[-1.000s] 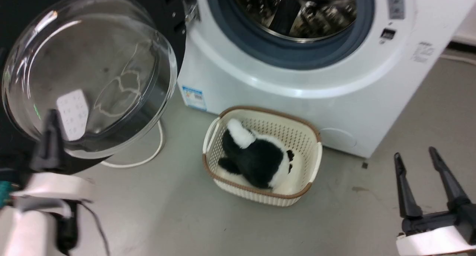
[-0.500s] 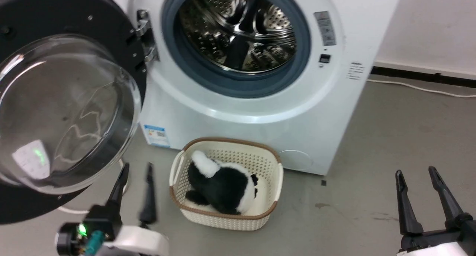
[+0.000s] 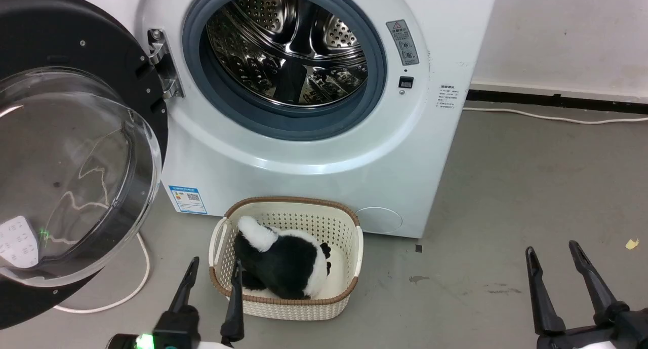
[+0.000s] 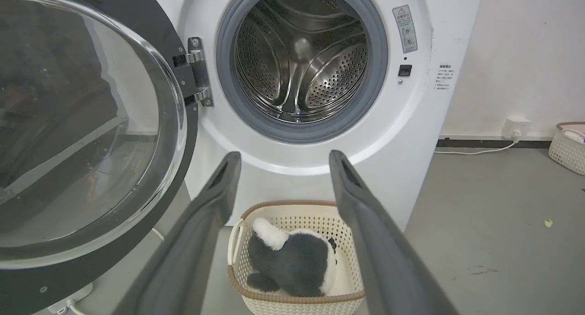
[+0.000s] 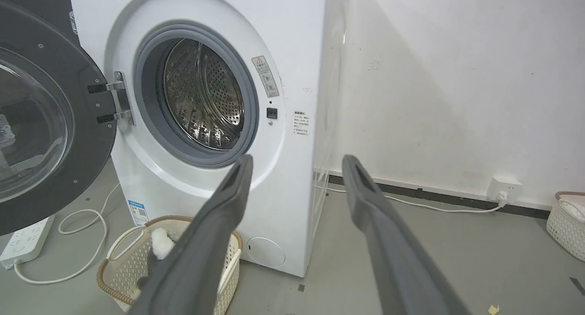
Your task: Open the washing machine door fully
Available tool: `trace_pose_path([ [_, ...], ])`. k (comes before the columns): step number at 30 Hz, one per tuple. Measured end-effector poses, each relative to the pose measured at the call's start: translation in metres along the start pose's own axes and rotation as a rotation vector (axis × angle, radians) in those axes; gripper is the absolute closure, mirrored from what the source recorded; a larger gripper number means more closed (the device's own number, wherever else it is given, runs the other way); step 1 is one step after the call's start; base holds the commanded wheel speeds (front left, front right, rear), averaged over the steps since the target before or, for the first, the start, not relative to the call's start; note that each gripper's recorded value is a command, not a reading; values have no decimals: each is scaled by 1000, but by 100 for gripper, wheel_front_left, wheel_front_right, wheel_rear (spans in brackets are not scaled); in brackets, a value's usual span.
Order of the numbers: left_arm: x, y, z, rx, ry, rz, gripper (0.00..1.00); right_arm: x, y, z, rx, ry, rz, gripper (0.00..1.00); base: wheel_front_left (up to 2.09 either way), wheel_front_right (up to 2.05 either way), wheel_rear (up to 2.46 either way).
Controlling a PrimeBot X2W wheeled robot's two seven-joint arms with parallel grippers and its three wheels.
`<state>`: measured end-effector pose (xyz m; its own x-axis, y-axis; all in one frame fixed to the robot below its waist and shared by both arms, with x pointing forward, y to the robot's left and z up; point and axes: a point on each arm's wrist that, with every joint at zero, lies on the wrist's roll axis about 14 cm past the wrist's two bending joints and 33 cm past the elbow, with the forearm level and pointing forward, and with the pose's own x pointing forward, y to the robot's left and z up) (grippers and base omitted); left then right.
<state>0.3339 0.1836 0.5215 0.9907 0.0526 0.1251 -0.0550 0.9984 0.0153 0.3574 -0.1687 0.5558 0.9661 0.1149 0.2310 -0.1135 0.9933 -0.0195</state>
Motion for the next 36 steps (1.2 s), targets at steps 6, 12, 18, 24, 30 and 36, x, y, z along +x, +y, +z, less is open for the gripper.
trace_pose_path([
  [6,-2,-4,-3,46,6,-16,0,0,2,-3,2,9,6,0,0,0,0],
  [12,-3,-4,-3,47,6,-17,0,0,4,-2,4,8,11,0,0,0,0],
  [18,-2,-3,-2,37,5,-12,100,0,5,-3,6,9,14,100,0,0,0],
  [24,-1,-4,-3,37,10,-16,100,-1,5,-4,6,15,13,100,0,0,0],
  [30,0,-4,-4,36,21,-20,100,-1,5,-6,6,28,12,100,0,0,0],
  [36,2,-3,-5,34,29,-17,100,-2,4,-8,7,40,11,100,0,0,0],
])
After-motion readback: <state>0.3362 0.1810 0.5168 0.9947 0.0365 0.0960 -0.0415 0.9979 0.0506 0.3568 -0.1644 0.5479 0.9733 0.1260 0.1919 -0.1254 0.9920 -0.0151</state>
